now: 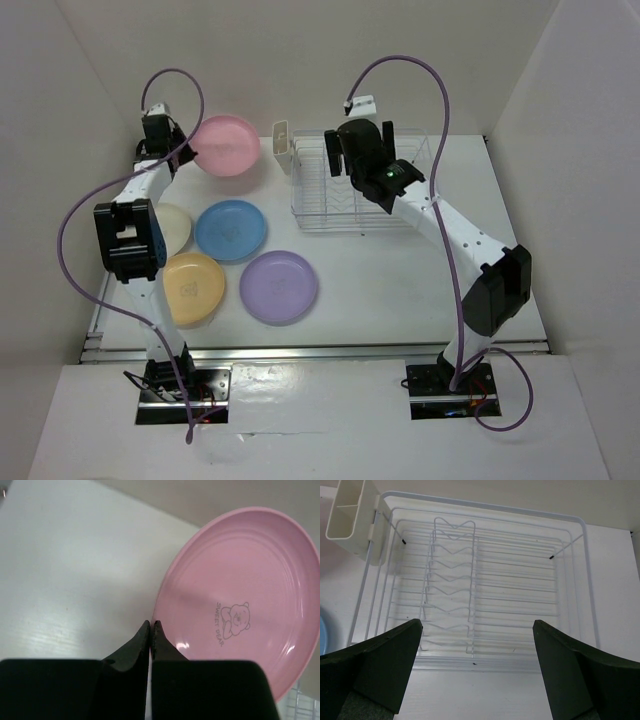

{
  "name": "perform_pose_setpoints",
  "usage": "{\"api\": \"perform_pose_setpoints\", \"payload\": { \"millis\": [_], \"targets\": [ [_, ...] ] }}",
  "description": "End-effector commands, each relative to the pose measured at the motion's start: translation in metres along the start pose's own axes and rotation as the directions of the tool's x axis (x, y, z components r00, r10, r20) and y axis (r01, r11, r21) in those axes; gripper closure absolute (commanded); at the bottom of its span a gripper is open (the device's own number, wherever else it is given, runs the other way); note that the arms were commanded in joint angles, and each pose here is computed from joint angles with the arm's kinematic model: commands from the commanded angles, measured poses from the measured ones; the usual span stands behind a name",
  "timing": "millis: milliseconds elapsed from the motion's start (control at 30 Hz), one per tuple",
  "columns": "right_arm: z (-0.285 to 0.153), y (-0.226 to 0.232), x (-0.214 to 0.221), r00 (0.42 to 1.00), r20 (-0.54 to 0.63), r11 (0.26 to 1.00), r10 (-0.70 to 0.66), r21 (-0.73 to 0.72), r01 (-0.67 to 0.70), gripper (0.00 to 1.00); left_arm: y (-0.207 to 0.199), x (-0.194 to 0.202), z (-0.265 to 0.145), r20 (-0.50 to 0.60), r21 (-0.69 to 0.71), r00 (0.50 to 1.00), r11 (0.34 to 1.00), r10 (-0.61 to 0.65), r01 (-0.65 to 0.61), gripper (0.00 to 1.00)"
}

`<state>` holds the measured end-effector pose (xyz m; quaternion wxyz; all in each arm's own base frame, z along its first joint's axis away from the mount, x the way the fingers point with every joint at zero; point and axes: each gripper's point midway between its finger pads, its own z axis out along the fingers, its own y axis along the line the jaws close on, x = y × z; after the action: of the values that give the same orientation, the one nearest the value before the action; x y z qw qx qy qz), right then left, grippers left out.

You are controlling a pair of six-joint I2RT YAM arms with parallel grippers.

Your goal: Load the plates into the dish rack

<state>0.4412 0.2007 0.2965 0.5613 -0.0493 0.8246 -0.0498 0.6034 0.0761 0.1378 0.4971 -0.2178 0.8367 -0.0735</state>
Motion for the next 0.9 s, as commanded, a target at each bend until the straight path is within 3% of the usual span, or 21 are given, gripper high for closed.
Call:
{"api": "perform_pose_setpoints", "payload": {
  "millis": [0, 100, 167, 233, 300, 367, 400, 433, 467, 500, 533, 600, 667, 700, 767, 867],
  "targets": [
    [-0.006, 0.006, -0.016, 0.998, 0.049, 1.000, 0.026, -0.018, -0.026, 0.00, -0.052, -0.098, -0.037, 0.265, 0.140, 0.959, 0.981, 0.096, -0.137, 1.00],
    [-0.007, 0.000, -0.015, 0.999, 0.050, 0.999, 0.018, 0.031, -0.020, 0.00, -0.082, -0.128, -0.063, 0.355, 0.235, 0.916, 0.931, 0.185, -0.279, 1.00],
    [-0.016, -0.017, -0.036, 0.993, 0.115, 0.996, 0.013, 0.092, -0.024, 0.00, -0.114, -0.144, -0.085, 0.424, 0.324, 0.880, 0.872, 0.213, -0.367, 1.00],
    [-0.020, -0.025, -0.040, 0.989, 0.147, 0.993, -0.016, 0.117, -0.001, 0.00, -0.134, -0.149, -0.093, 0.466, 0.328, 0.847, 0.838, 0.258, -0.436, 1.00],
    [-0.030, -0.033, -0.061, 0.974, 0.224, 0.993, -0.030, 0.120, 0.004, 0.00, -0.160, -0.150, -0.099, 0.532, 0.261, 0.777, 0.808, 0.337, -0.529, 1.00],
    [-0.035, -0.036, -0.066, 0.968, 0.251, 0.993, -0.022, 0.119, -0.008, 0.00, -0.195, -0.152, -0.114, 0.635, 0.187, 0.684, 0.788, 0.359, -0.587, 1.00],
    [-0.039, -0.039, -0.071, 0.964, 0.266, 0.993, -0.021, 0.119, -0.011, 0.00, -0.206, -0.156, -0.123, 0.692, 0.102, 0.595, 0.760, 0.410, -0.642, 1.00],
    [-0.039, -0.039, -0.072, 0.964, 0.266, 0.993, -0.021, 0.119, -0.011, 0.00, -0.212, -0.141, -0.122, 0.711, 0.045, 0.546, 0.746, 0.443, -0.664, 1.00],
    [-0.039, -0.039, -0.072, 0.964, 0.266, 0.993, -0.021, 0.119, -0.011, 0.00, -0.250, -0.149, -0.151, 0.813, -0.008, 0.424, 0.735, 0.400, -0.678, 1.00],
    [-0.044, -0.043, -0.075, 0.961, 0.275, 0.992, -0.014, 0.126, -0.022, 0.00, -0.252, -0.155, -0.157, 0.817, -0.130, 0.345, 0.731, 0.462, -0.670, 1.00],
    [-0.042, -0.042, -0.071, 0.963, 0.268, 0.992, -0.010, 0.125, -0.025, 0.00, -0.258, -0.154, -0.161, 0.825, -0.168, 0.315, 0.737, 0.469, -0.655, 1.00],
    [-0.045, -0.044, -0.070, 0.963, 0.269, 0.992, -0.009, 0.125, -0.026, 0.00, -0.274, -0.160, -0.184, 0.861, -0.267, 0.206, 0.757, 0.466, -0.596, 1.00],
    [-0.049, -0.050, -0.070, 0.964, 0.267, 0.989, 0.001, 0.145, -0.042, 0.00, -0.290, -0.146, -0.197, 0.872, -0.311, 0.131, 0.740, 0.472, -0.597, 1.00],
    [-0.052, -0.053, -0.071, 0.963, 0.269, 0.988, 0.002, 0.145, -0.043, 0.00, -0.299, -0.142, -0.206, 0.897, -0.319, 0.044, 0.715, 0.439, -0.621, 1.00],
    [-0.054, -0.054, -0.070, 0.963, 0.269, 0.988, 0.002, 0.145, -0.043, 0.00, -0.307, -0.124, -0.193, 0.901, -0.268, 0.071, 0.678, 0.429, -0.684, 1.00],
    [-0.058, -0.058, -0.073, 0.962, 0.275, 0.987, -0.002, 0.155, -0.042, 0.00, -0.307, -0.115, -0.187, 0.905, -0.250, 0.081, 0.676, 0.418, -0.693, 1.00]
  ]
}}
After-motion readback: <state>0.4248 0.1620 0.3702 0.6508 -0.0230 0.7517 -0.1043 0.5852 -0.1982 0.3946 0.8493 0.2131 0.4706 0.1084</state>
